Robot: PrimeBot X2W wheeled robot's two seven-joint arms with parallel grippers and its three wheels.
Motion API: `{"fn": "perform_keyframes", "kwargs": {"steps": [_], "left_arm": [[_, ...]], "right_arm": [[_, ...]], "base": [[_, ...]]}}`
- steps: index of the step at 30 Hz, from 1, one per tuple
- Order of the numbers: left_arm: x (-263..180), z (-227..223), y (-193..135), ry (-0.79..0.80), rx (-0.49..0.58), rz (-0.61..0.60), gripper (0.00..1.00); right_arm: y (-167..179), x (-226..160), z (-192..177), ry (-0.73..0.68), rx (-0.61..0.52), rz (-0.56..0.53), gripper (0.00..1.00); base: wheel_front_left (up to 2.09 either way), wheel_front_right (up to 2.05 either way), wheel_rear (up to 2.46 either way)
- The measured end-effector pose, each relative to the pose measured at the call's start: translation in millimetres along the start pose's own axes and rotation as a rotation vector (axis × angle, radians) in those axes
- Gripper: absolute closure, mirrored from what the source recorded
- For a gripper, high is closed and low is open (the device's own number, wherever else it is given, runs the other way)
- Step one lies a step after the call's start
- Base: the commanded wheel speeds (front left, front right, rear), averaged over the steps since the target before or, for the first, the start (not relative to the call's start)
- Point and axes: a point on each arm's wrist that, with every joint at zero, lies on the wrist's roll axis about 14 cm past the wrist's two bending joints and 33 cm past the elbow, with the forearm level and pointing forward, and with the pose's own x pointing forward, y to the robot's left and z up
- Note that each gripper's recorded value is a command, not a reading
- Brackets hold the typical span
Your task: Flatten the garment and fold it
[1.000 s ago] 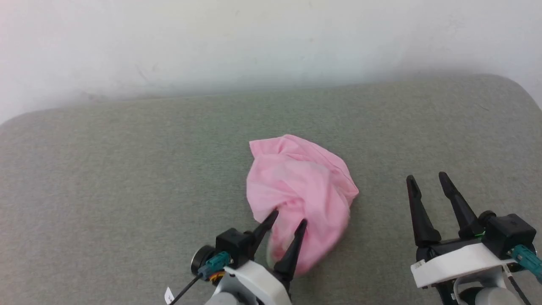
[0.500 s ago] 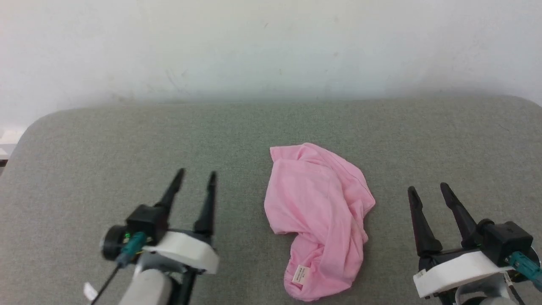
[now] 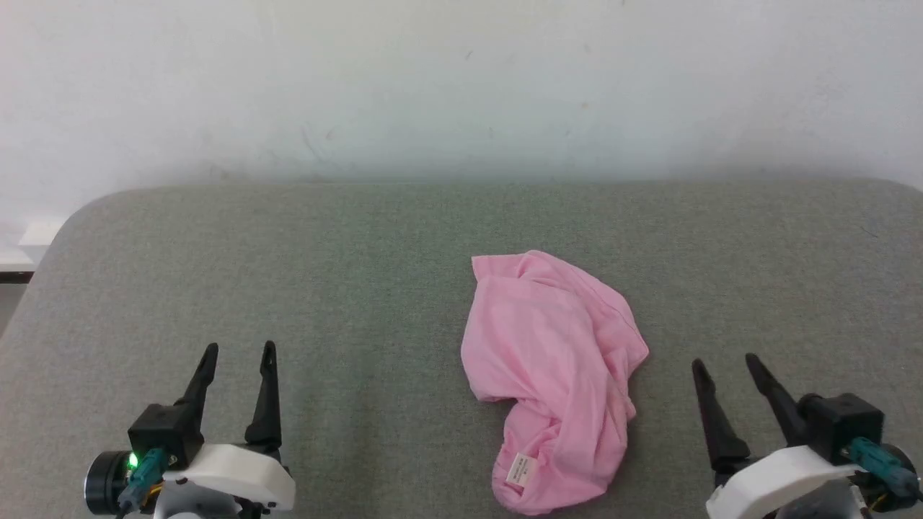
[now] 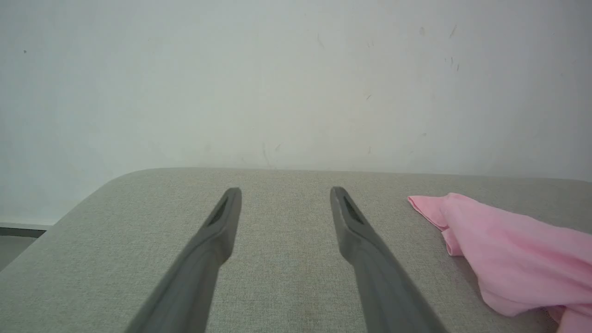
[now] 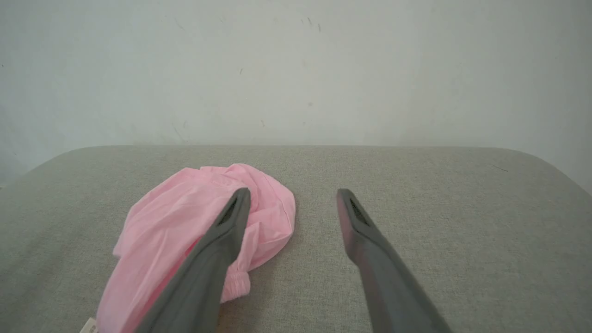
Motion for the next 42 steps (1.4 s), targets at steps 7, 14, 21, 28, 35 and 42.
{"fn": "perform_keyframes", "kwargs": {"steps": [7,14,21,28,35,42], "left_arm": [[-8,-3,0,0.008,-0.021,0.011,0.0],[-13,-10,1,0.029,-0.046,0.031,0.0],[-13,-15,6,0.044,-0.055,0.052,0.0],[-8,-15,-4,0.04,-0.068,0.017,0.0],[-3,-15,-15,0.039,-0.076,-0.014,0.0],[1,-17,-20,0.04,-0.082,-0.031,0.0]], "right_arm": [[61,13,-36,0.218,-0.02,0.187,0.0],[102,31,-65,0.416,-0.119,0.329,0.08],[99,46,-71,0.44,-0.149,0.33,1.0],[18,66,-9,0.18,-0.17,0.065,1.0],[-103,-3,-57,0.319,-0.042,-0.299,1.0],[-139,-55,-103,0.408,0.037,-0.444,0.0]], "base": [[0.0,0.0,0.0],[0.0,0.0,0.0],[0.0,0.0,0.0],[0.0,0.0,0.0],[0.0,0.0,0.0],[0.0,0.0,0.0]]}}
